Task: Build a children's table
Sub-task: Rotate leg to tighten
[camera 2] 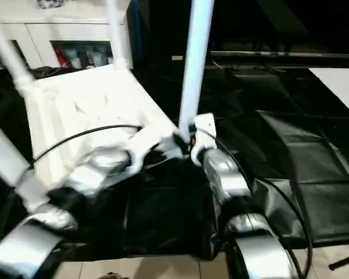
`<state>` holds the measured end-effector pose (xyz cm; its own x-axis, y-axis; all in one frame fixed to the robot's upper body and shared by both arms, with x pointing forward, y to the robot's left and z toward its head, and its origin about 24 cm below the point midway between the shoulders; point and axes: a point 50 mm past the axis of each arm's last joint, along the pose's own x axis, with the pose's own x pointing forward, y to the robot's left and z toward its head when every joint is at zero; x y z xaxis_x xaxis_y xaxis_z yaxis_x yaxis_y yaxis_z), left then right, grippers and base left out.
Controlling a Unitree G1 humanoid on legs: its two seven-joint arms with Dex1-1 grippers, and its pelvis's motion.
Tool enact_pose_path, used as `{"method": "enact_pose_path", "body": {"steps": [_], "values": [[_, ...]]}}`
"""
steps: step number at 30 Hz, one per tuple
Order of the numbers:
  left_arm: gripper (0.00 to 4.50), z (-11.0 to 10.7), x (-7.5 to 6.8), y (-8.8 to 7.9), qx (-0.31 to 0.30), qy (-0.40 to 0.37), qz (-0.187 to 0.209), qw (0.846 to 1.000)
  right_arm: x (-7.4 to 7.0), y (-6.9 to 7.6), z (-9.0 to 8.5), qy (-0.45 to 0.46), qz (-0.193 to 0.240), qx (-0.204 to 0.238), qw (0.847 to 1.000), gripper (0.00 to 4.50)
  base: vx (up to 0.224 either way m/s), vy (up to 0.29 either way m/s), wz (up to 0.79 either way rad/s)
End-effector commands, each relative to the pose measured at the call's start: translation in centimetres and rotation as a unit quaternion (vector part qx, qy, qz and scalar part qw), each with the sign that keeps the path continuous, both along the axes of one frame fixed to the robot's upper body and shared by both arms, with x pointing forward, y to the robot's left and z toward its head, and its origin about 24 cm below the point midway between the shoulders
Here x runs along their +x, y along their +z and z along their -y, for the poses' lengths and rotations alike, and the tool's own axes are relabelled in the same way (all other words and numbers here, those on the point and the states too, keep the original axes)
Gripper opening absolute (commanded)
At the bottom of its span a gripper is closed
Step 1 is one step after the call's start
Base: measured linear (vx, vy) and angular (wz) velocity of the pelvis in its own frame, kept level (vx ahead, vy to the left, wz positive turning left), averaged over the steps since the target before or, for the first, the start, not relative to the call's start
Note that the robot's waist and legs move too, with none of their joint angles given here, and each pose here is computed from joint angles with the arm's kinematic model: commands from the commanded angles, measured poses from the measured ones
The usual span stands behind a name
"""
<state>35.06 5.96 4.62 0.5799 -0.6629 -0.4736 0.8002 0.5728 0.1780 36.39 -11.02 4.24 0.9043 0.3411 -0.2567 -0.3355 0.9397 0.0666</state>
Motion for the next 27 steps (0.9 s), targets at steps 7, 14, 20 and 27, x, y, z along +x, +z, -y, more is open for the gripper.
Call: {"method": "enact_pose_path", "body": {"steps": [7,14,20,27], "values": [[0.00,-1.0,-0.2,-0.7,-0.010,0.013,0.002,1.000,-0.8,-1.8,0.1,0.004,-0.032,0.047,0.998,3.33,0.000,0.000,0.00],[0.00,-2.3,-1.0,-0.7,-0.011,-0.054,0.005,0.998,-1.2,-0.3,1.6,0.109,0.019,0.032,0.993,4.00,0.000,0.000,0.00],[0.00,-3.4,-1.9,-0.3,-0.024,-0.116,0.003,0.993,-3.0,0.5,3.3,0.252,0.025,0.023,0.967,4.43,0.000,0.000,0.00],[0.00,-4.4,-3.1,0.2,-0.037,-0.177,-0.010,0.983,-4.9,0.6,4.6,0.357,0.008,-0.014,0.934,4.48,0.000,0.000,0.00]]}}
